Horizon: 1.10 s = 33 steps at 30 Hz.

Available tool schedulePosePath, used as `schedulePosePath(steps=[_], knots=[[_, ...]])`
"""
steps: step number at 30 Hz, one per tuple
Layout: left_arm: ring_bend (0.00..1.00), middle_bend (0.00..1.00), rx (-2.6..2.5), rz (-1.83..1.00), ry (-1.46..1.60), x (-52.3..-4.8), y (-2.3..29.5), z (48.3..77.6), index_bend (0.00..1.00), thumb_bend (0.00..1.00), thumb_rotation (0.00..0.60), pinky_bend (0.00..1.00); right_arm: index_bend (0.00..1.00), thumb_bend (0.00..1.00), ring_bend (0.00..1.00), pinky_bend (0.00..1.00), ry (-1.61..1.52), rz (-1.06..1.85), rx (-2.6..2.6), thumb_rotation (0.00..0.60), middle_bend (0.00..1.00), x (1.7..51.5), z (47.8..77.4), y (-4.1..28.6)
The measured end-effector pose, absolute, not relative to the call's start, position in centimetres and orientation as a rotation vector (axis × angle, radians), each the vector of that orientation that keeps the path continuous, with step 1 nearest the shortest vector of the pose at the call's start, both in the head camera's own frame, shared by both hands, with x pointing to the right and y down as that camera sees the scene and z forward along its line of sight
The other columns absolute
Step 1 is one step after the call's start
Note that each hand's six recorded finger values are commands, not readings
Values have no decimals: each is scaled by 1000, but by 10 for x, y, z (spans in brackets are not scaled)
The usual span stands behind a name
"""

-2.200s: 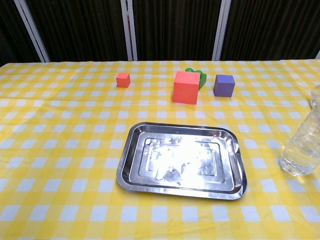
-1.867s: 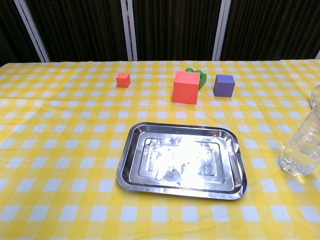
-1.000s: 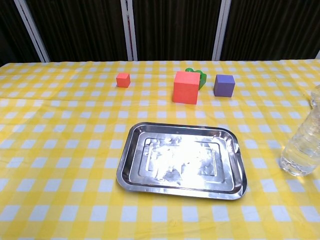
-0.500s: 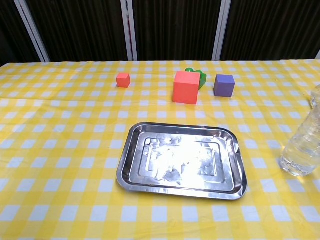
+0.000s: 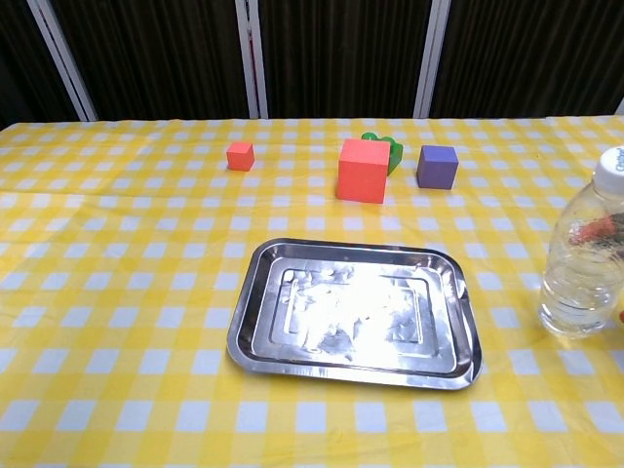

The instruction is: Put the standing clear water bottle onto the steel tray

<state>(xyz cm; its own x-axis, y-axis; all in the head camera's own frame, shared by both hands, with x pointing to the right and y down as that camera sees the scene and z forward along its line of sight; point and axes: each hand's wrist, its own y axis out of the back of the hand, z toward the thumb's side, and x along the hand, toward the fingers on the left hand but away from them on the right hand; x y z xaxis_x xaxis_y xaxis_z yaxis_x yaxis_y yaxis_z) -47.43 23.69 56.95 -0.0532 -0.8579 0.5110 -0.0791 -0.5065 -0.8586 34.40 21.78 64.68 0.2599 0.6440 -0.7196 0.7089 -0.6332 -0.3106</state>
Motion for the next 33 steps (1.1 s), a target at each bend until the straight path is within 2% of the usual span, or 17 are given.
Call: schedulePosePath(steps=[2, 3, 4, 6, 9, 15, 22, 33], knots=[[0, 0, -1609, -1624, 1010, -474, 237, 570, 42, 150, 600, 0, 449, 170, 90, 0, 1343, -1316, 2417, 600, 315, 341, 649, 214], [0, 0, -1609, -1626, 1009, -475, 237, 570, 42, 150, 600, 0, 529, 171, 159, 0, 1364, -1307, 2407, 600, 396, 341, 650, 212], [0, 0, -1610, -1627, 1009, -474, 237, 570, 42, 150, 600, 0, 614, 185, 224, 0, 1400, -1292, 2392, 600, 475, 340, 650, 209], [0, 0, -1611, -1626, 1007, -474, 237, 570, 42, 151, 600, 0, 737, 239, 305, 0, 1468, -1265, 2367, 600, 571, 340, 650, 204], [0, 0, -1612, -1628, 1002, -473, 238, 571, 42, 150, 600, 0, 843, 346, 357, 0, 1614, -1195, 2304, 600, 629, 342, 648, 196], [0, 0, -1612, -1628, 997, -472, 238, 572, 42, 150, 600, 0, 863, 385, 360, 0, 1726, -1108, 2237, 600, 634, 344, 643, 193], [0, 0, -1611, -1623, 1000, -471, 237, 571, 42, 151, 600, 0, 863, 406, 367, 0, 1714, -1035, 2297, 600, 636, 326, 619, 186], [0, 0, -1615, -1615, 1015, -473, 237, 567, 42, 151, 600, 0, 863, 416, 372, 0, 1598, -1132, 2400, 600, 636, 281, 595, 184]])
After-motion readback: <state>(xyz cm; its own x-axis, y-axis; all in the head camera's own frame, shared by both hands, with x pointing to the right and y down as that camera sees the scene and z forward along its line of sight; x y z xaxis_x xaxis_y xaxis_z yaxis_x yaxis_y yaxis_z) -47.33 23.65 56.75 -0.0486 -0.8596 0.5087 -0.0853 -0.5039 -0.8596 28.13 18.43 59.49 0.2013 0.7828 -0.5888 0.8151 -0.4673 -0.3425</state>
